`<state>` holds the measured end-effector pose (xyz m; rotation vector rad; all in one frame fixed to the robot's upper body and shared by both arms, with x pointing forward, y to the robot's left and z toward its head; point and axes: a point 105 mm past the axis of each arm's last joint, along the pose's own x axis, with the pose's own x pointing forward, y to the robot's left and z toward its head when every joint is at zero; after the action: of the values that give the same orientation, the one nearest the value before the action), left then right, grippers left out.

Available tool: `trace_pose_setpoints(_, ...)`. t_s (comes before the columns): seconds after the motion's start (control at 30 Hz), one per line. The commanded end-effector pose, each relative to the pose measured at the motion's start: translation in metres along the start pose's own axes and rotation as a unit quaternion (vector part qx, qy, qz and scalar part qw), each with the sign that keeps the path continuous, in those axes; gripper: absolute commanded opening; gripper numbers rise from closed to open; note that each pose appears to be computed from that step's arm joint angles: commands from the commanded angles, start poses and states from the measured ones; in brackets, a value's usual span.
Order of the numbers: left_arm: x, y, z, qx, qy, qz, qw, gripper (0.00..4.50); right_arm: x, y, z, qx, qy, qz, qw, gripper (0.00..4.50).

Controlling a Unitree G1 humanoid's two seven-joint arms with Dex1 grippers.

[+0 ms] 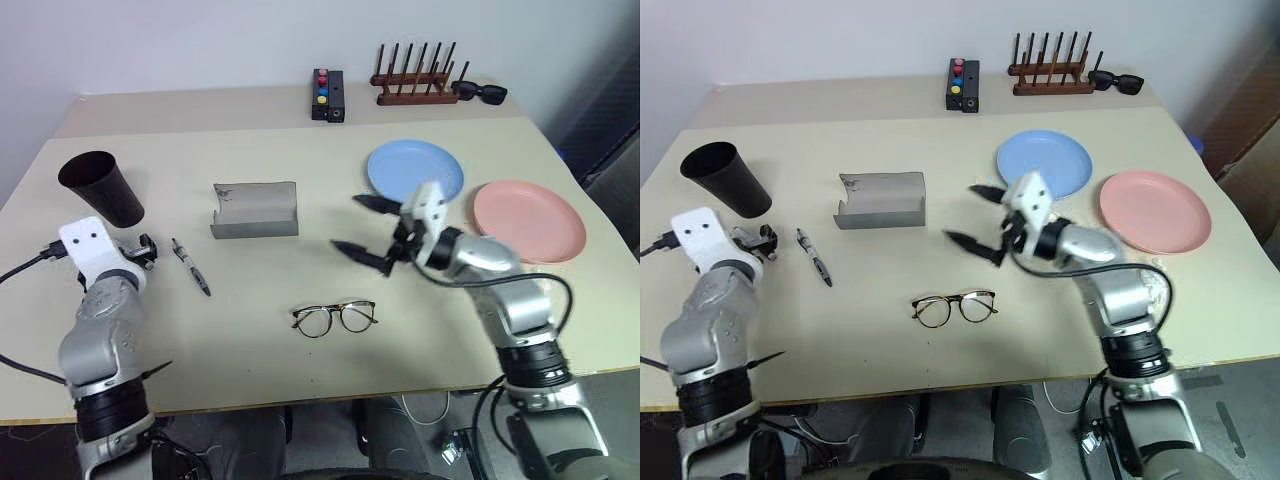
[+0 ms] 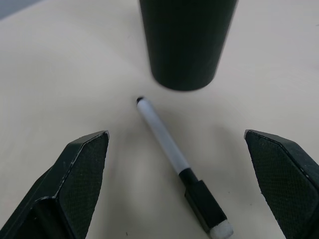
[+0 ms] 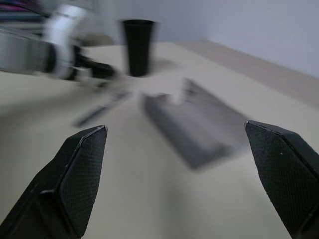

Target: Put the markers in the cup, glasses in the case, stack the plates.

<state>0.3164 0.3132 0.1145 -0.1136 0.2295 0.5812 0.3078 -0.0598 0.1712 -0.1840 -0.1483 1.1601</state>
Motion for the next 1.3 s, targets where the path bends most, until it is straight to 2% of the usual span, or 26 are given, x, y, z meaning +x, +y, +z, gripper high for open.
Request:
trace_pose_setpoints(0.03,0.002,0.006,0.006,0.006,0.002,0.037,0.999,4.46,0.011,0.014,0.009,-0.007,-0.021,0.018,1.0,4.5)
trace_pose_setpoints(0.27,0.016,-0.005,0.0,0.001,0.051,0.058,0.997,4.46,0.025,0.038,0.006,0.029,-0.041,0.037,0.998,4.5)
trace_pose_setpoints(0.67,0.027,-0.003,-0.006,-0.076,0.145,0.08,0.983,4.46,0.027,0.041,0.005,0.043,-0.049,0.02,0.998,4.5)
trace_pose_setpoints(0.77,0.027,-0.002,-0.006,-0.116,0.166,0.086,0.975,3.63,0.028,0.04,0.005,0.043,-0.051,0.018,0.998,4.5)
trace_pose_setpoints(0.93,0.025,0.0,-0.005,-0.142,0.183,0.097,0.968,1.25,0.03,0.04,0.006,0.044,-0.053,0.018,0.997,4.5)
trace_pose_setpoints(1.0,0.024,0.001,-0.005,-0.141,0.184,0.102,0.967,0.16,0.03,0.039,0.006,0.043,-0.054,0.018,0.997,4.5)
trace_pose_setpoints(1.17,0.02,0.001,-0.003,-0.148,0.182,0.112,0.966,0.07,0.03,0.038,0.005,0.043,-0.053,0.019,0.997,4.5)
trace_pose_setpoints(1.3,0.022,0.011,0.032,-0.204,0.072,0.109,0.97,0.07,0.03,0.037,0.006,0.042,-0.055,0.022,0.997,4.5)
